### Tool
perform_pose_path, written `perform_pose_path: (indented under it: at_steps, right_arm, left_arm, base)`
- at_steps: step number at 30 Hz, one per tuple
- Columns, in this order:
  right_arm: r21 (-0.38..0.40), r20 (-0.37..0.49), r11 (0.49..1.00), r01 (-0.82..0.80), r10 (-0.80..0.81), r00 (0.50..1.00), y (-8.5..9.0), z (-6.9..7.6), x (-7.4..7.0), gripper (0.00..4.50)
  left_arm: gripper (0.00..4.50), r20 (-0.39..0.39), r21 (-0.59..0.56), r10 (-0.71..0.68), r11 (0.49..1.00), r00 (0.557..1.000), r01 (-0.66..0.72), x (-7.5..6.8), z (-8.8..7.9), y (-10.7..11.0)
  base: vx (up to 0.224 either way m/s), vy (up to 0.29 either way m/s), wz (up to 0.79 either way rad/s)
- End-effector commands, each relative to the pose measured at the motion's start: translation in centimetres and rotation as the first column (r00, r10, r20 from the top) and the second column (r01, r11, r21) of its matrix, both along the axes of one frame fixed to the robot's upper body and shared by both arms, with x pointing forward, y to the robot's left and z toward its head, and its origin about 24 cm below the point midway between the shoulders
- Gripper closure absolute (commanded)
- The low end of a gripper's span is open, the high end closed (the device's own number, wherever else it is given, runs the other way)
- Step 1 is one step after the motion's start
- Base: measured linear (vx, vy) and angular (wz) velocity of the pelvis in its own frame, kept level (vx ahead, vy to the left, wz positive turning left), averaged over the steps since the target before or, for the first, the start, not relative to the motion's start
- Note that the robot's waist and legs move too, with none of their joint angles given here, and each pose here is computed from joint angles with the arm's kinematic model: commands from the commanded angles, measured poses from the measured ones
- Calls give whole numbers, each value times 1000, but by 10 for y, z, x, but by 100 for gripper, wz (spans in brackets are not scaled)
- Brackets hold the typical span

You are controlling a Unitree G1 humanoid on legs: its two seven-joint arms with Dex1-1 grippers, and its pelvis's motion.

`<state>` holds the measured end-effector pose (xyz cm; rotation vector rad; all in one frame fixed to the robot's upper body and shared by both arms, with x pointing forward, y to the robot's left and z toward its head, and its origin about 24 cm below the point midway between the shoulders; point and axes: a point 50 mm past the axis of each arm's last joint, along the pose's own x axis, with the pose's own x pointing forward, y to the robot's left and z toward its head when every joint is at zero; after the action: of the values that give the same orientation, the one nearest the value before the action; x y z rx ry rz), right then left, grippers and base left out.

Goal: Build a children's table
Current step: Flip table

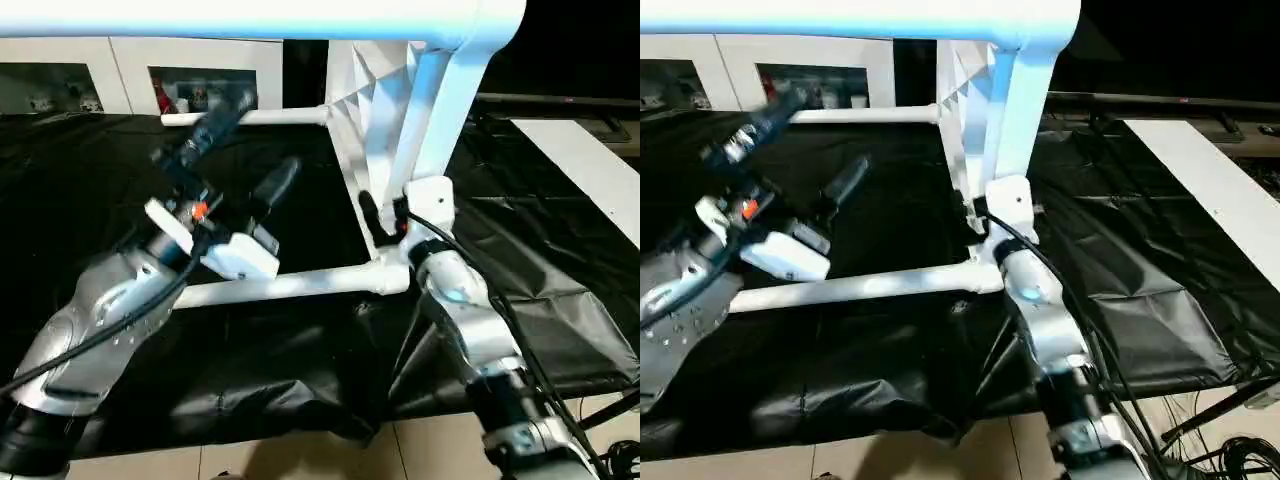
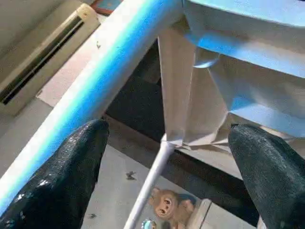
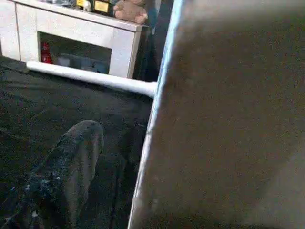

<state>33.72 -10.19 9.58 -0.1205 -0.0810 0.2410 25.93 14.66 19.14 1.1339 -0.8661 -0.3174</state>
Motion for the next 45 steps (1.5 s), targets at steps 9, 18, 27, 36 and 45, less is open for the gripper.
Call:
perform_pose_path:
  at_steps: [9, 18, 27, 36, 45]
  right_arm:
    - [52, 8, 999, -16, 15, 1000, 8, 8, 8, 49]
    - [14, 18, 1000, -1, 1, 1000, 7, 8, 11, 129]
    - [-35, 43, 999, 41, -40, 998, 3, 10, 13, 206]
    - [-91, 110, 993, 69, -59, 992, -6, 18, 13, 243]
    - [-145, 216, 978, 151, -118, 969, -21, 33, 14, 243]
  left_arm:
    - [0, -53, 3, 47, 999, 997, -47, 2, -13, 10]
    - [0, -55, -23, 58, 998, 997, -59, 3, -17, 10]
    - [0, -10, -49, 76, 996, 997, -76, 3, -10, 13]
    - [0, 55, -88, -83, 992, 995, 88, -10, 5, 0]
    - [0, 1, -111, -185, 977, 983, 184, -14, 0, -6]
  base:
    - [0, 0, 0]
    - [0, 0, 0]
    - [0, 0, 0]
    - [0, 0, 0]
    - [0, 0, 0]
